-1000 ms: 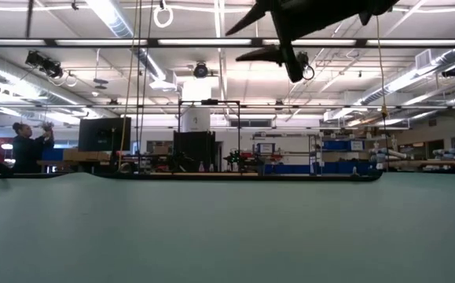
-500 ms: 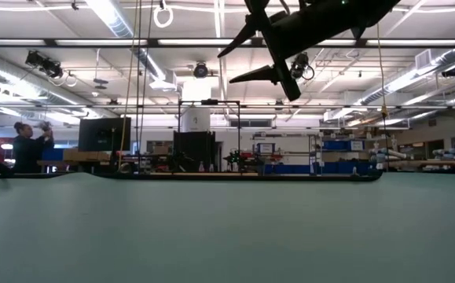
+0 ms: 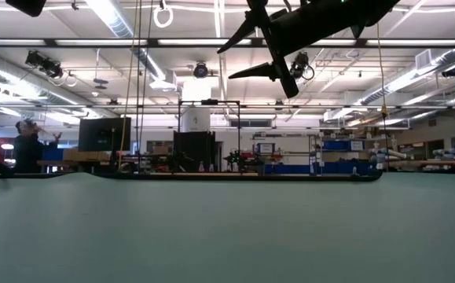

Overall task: Sort flowers into vase by color
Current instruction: Put the red flowers into the transparent flower vase

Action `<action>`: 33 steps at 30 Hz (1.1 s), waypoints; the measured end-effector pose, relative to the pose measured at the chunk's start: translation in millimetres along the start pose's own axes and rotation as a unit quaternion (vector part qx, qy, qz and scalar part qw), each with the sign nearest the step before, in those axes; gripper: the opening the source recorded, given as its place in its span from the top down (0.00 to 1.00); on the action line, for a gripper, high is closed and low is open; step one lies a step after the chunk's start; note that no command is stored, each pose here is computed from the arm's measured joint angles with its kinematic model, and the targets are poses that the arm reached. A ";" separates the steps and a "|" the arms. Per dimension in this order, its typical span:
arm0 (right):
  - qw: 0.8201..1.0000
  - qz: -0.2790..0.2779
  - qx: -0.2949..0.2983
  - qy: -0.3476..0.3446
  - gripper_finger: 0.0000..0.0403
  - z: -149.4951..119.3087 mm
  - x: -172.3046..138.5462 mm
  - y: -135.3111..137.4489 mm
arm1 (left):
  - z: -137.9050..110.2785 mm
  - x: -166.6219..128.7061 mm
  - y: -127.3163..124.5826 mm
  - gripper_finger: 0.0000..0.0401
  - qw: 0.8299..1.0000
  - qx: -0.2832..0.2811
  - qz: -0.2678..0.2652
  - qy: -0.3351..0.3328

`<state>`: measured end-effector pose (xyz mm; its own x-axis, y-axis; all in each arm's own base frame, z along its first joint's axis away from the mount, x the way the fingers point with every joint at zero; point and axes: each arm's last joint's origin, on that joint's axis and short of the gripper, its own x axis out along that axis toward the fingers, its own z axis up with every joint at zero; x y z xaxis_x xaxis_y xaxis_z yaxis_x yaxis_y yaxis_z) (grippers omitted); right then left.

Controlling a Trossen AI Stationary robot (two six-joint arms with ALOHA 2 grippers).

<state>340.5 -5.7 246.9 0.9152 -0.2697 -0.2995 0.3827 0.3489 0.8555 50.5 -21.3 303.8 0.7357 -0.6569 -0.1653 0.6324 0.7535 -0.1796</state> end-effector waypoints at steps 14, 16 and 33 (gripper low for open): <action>1.000 0.005 0.005 0.002 0.47 1.3 0.4 0.3 | -19.4 9.0 7.5 0.97 1.000 0.006 -0.005 0.014; 1.000 0.005 0.006 0.002 0.47 1.6 0.4 0.4 | -19.4 9.0 7.5 0.97 1.000 0.006 -0.005 0.014; 1.000 0.019 0.020 0.011 0.47 6.5 1.8 0.4 | 3.6 -1.0 3.5 0.97 0.995 -0.056 0.065 -0.052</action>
<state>341.5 -11.9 249.5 0.9315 -0.2366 -0.2765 0.3435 0.3211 0.8826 52.9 -18.0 306.8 0.8348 -0.5425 -0.0935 0.5030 0.8207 -0.2710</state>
